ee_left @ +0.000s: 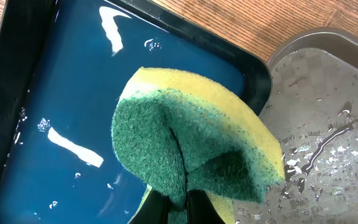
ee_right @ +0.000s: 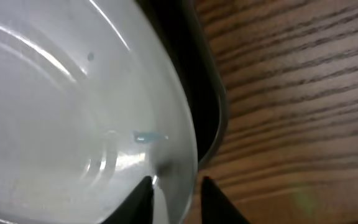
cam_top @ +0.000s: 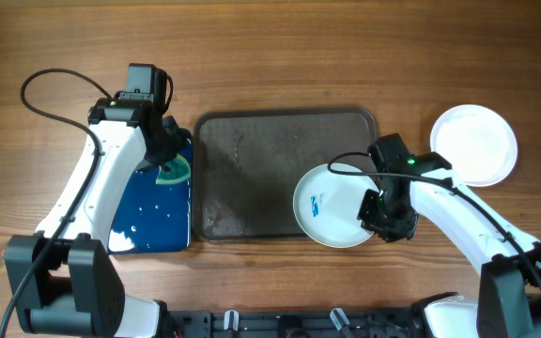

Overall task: Clean dirty plates on tray and stack at the side
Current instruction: 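Move the sponge in the left gripper over the held plate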

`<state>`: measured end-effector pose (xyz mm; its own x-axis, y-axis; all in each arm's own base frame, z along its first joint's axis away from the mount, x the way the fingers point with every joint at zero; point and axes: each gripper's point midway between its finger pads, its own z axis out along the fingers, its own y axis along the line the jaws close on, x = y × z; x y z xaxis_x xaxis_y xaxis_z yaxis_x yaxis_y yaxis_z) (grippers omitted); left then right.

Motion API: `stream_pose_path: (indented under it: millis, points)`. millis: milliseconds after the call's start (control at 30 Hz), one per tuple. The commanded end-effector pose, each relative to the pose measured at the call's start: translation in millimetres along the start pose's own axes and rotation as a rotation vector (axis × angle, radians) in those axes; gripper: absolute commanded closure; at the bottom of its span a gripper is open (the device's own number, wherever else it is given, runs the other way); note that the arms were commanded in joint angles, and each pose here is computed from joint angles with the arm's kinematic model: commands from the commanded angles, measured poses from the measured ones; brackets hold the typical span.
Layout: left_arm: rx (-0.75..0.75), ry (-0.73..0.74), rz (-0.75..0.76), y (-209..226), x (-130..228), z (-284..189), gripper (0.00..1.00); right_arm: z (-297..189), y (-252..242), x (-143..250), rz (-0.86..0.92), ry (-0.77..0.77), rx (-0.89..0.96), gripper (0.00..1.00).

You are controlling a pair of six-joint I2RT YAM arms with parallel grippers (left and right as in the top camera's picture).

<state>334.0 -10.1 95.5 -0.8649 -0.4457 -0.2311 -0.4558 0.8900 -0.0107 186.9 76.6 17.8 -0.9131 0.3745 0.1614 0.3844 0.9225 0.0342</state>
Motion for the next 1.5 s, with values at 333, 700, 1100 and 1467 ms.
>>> stream_pose_path:
  millis: [333,700,1100,1467]
  points:
    - [-0.002,0.006,0.01,1,2,0,0.96,-9,47,-41,-0.117,-0.177,-0.204,0.96]
    - [-0.048,-0.008,0.008,11,2,5,0.96,10,61,-82,-0.185,-0.3,-0.186,0.96]
    - [-0.082,0.047,0.002,34,50,67,0.96,14,68,-79,-0.221,-0.277,-0.218,0.96]
    - [-0.077,0.028,-0.078,53,40,55,0.96,14,67,-78,-0.22,-0.273,-0.215,0.96]
